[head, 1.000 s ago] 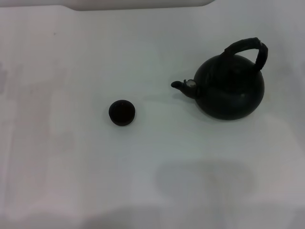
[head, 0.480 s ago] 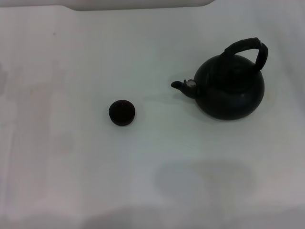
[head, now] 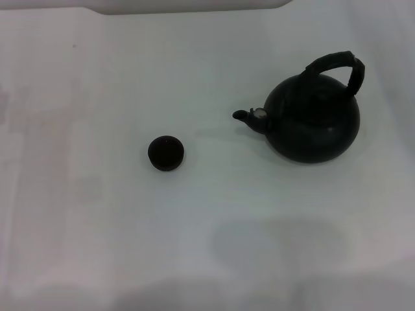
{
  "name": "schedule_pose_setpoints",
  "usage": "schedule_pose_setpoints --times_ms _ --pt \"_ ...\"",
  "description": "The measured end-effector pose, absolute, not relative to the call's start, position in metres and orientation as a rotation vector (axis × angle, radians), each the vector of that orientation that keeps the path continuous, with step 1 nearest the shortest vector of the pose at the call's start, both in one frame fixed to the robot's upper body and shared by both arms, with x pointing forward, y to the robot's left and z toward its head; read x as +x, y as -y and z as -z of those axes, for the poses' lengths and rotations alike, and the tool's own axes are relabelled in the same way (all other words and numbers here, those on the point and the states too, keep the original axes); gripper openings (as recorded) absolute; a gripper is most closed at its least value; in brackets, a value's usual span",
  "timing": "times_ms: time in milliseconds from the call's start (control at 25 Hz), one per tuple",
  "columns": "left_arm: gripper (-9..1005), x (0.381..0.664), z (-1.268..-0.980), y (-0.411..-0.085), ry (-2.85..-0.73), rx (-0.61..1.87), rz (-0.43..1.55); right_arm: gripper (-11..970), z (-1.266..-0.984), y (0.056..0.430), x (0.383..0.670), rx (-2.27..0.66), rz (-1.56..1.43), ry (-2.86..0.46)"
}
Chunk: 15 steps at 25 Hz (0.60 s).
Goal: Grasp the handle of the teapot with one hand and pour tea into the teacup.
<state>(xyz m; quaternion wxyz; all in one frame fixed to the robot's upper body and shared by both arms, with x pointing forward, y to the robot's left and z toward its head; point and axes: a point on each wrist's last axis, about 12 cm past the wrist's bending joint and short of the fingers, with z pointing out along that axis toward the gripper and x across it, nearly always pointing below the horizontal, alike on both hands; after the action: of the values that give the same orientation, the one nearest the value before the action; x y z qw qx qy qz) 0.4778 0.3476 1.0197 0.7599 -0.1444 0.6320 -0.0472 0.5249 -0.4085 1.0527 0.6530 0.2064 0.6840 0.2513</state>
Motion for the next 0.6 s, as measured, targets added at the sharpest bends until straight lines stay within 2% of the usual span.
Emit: schedule_pose_setpoints --times_ms 280,600 --pt "861 0.478 -1.020 -0.350 -1.371 -0.330 0.092 810 -1.046 0.379 0.541 0.008 -0.131 -1.562" --pt "861 0.478 -1.019 -0.350 -1.381 -0.338 0.089 809 -1.040 0.368 0.543 0.003 -0.045 -1.552"
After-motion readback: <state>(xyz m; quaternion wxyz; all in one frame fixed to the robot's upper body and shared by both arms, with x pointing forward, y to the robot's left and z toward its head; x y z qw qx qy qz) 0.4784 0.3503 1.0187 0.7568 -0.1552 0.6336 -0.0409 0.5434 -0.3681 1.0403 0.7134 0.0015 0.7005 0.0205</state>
